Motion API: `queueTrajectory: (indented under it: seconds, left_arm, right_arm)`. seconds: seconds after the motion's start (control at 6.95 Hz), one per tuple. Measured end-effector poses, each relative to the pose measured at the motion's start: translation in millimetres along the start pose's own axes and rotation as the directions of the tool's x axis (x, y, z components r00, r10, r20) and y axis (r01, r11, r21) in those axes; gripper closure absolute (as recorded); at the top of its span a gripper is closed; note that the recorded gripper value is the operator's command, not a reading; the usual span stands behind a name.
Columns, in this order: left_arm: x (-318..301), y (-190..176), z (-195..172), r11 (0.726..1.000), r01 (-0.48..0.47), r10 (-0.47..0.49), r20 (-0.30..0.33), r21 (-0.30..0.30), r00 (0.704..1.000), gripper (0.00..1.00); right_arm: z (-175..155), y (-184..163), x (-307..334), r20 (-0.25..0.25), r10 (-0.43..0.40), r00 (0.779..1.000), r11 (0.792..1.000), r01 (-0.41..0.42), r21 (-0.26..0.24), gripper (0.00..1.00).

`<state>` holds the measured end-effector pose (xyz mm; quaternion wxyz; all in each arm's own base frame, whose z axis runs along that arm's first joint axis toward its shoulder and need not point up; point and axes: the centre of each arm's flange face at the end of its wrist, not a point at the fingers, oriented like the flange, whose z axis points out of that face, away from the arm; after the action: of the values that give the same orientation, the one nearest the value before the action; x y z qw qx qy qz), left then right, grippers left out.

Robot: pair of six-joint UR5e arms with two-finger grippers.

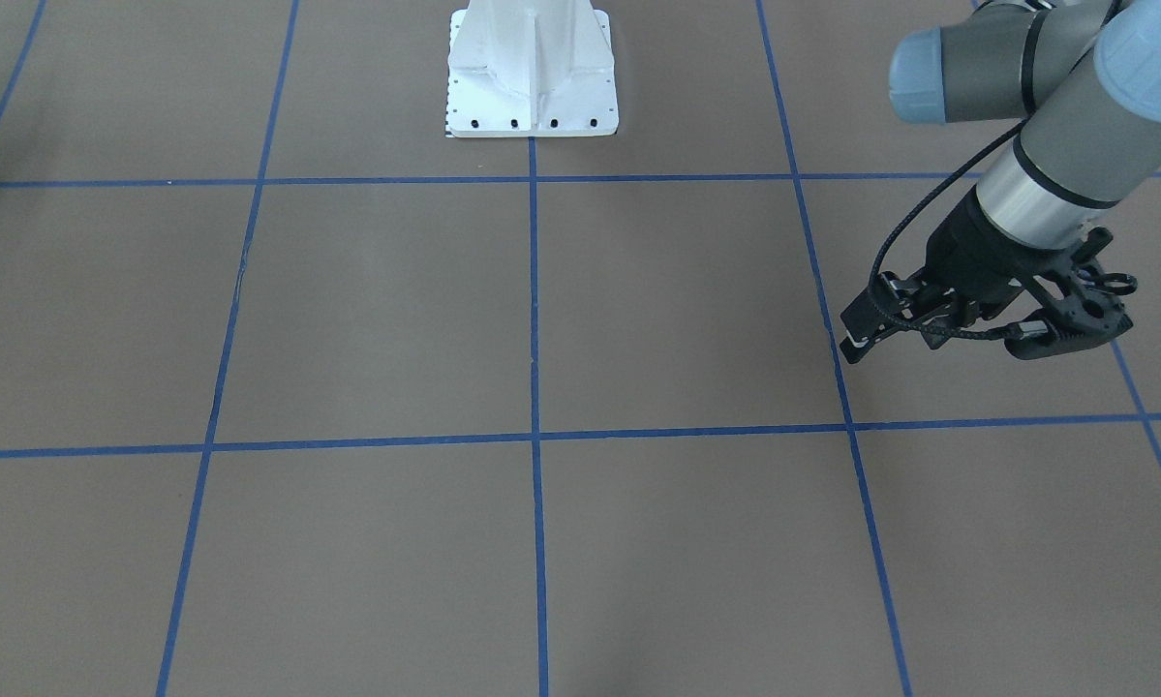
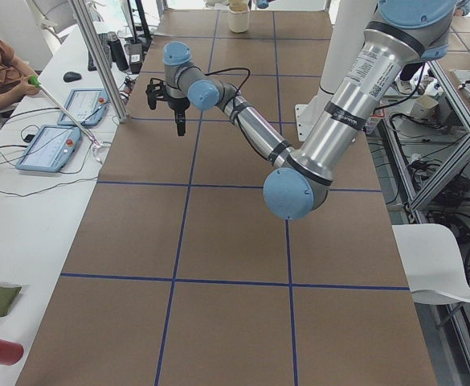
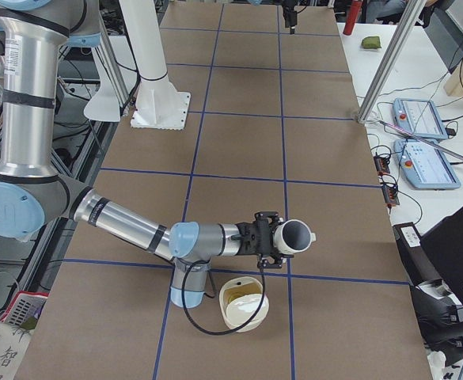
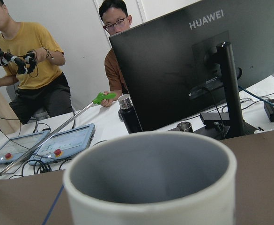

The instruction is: Left arm hands cup to right arm to dump lemon

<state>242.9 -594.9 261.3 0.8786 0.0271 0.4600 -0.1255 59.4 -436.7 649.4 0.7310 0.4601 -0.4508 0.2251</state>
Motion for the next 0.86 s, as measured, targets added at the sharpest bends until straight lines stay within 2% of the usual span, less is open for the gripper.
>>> queueTrajectory:
  seconds: [0.29,0.43,0.58,0.86]
  left_arm:
    - [-1.7,-1.6,2.7,1.0,0.002,-0.002,0.002,-0.004,1.0,0.0]
    - [-2.0,-1.8,3.2,1.0,0.003,-0.003,0.002,-0.006,1.0,0.0]
    - [-1.7,-1.6,3.4,1.0,0.003,-0.003,0.001,-0.007,1.0,0.0]
    - [-3.0,-1.7,4.5,1.0,0.005,-0.005,0.004,-0.008,1.0,0.0]
  right_arm:
    - [56.5,-50.4,-44.7,-0.061,-0.12,0.991,0.993,0.119,-0.025,1.0]
    - [86.9,-68.6,-73.3,-0.093,-0.188,0.978,0.982,0.185,-0.039,1.0]
    - [114.7,-72.4,-104.6,-0.126,-0.257,0.958,0.966,0.252,-0.055,1.0]
    - [168.9,-56.2,-180.9,-0.19,-0.38,0.905,0.925,0.369,-0.094,1.0]
